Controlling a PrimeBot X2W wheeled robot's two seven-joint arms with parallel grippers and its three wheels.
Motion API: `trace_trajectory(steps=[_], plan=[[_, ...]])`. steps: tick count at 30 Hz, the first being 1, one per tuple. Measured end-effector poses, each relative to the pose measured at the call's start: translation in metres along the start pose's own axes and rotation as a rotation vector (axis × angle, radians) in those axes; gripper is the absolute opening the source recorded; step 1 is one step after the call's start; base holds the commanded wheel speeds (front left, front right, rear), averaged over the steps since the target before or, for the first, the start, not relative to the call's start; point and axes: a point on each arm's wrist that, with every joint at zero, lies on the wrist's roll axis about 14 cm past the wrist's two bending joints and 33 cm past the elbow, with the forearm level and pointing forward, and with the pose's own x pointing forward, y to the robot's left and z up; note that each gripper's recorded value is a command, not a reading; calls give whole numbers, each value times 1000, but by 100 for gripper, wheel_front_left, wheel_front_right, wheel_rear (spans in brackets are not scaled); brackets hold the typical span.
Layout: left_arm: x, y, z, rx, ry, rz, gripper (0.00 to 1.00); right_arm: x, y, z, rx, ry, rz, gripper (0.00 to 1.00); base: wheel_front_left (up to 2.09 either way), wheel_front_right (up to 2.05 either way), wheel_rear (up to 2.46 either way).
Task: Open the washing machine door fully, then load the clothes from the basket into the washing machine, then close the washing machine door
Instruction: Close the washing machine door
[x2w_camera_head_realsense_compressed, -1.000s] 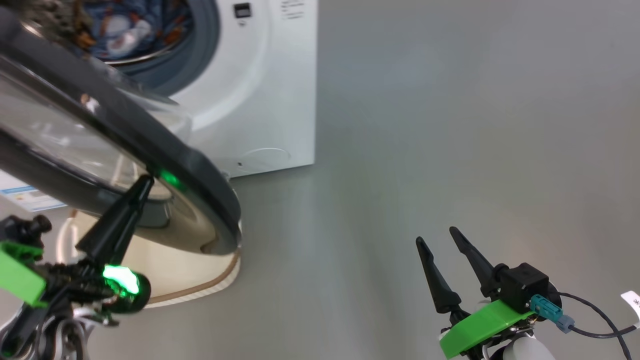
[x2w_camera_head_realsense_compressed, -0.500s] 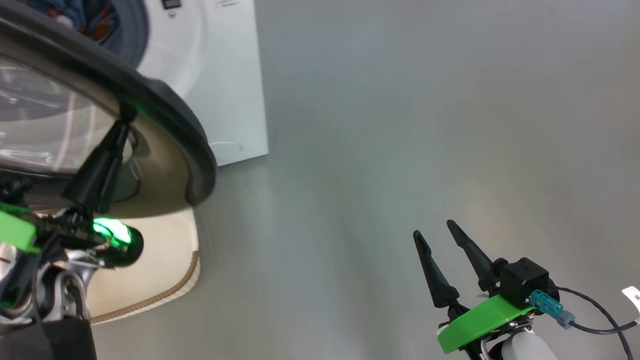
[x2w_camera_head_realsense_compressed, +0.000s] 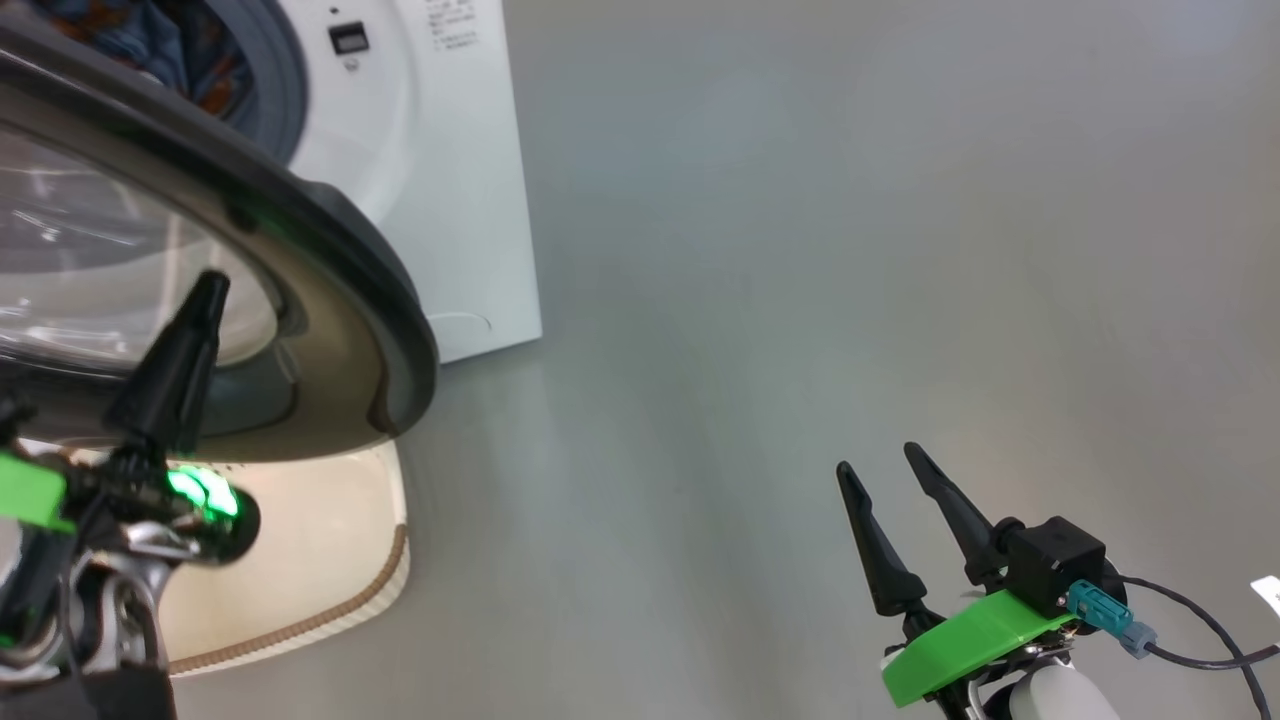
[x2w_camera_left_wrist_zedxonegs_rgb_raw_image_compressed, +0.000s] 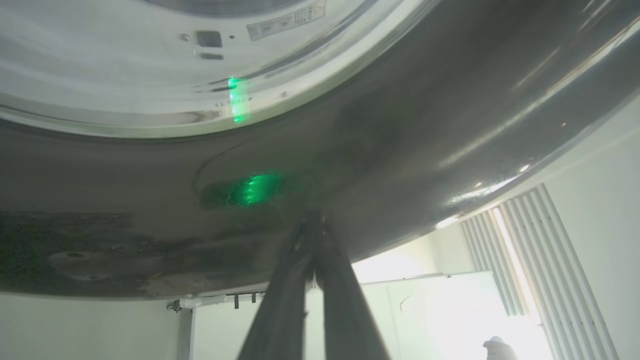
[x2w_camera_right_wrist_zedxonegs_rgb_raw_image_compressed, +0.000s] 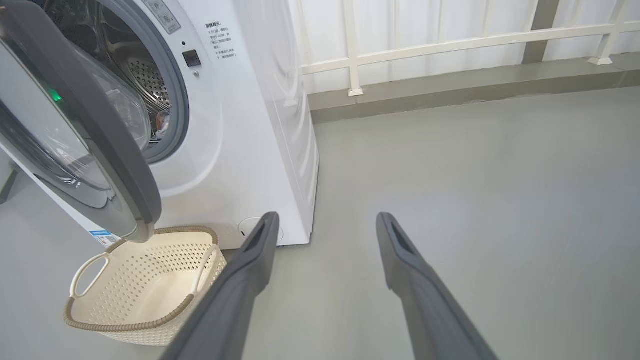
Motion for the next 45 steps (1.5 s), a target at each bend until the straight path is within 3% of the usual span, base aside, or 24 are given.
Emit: trace_trajectory(steps=[19, 21, 22, 23, 26, 35, 40, 45], plan=[[-97, -13, 20, 42, -273, 66, 3, -9, 29, 19, 17, -59, 81, 100, 0, 0, 0], [-108, -13, 22, 32, -304, 69, 45, -8, 33, 21, 18, -66, 93, 100, 0, 0, 0], [-114, -13, 23, 30, -320, 72, 55, -8, 35, 22, 18, -68, 98, 100, 0, 0, 0], [-120, -14, 26, 30, -344, 71, 100, -8, 36, 21, 19, -67, 102, 100, 0, 0, 0], [-134, -18, 31, 56, -400, 75, 100, -11, 40, 17, 28, -56, 112, 100, 0, 0, 0], [-166, -42, 42, 279, -554, 100, 100, -11, 49, 19, 30, -61, 139, 100, 0, 0, 0], [-166, -56, 37, 566, -571, 144, 100, -10, 52, 20, 30, -63, 147, 100, 0, 0, 0], [-172, -48, 25, 803, -576, 188, 100, -10, 53, 21, 30, -68, 152, 100, 0, 0, 0]])
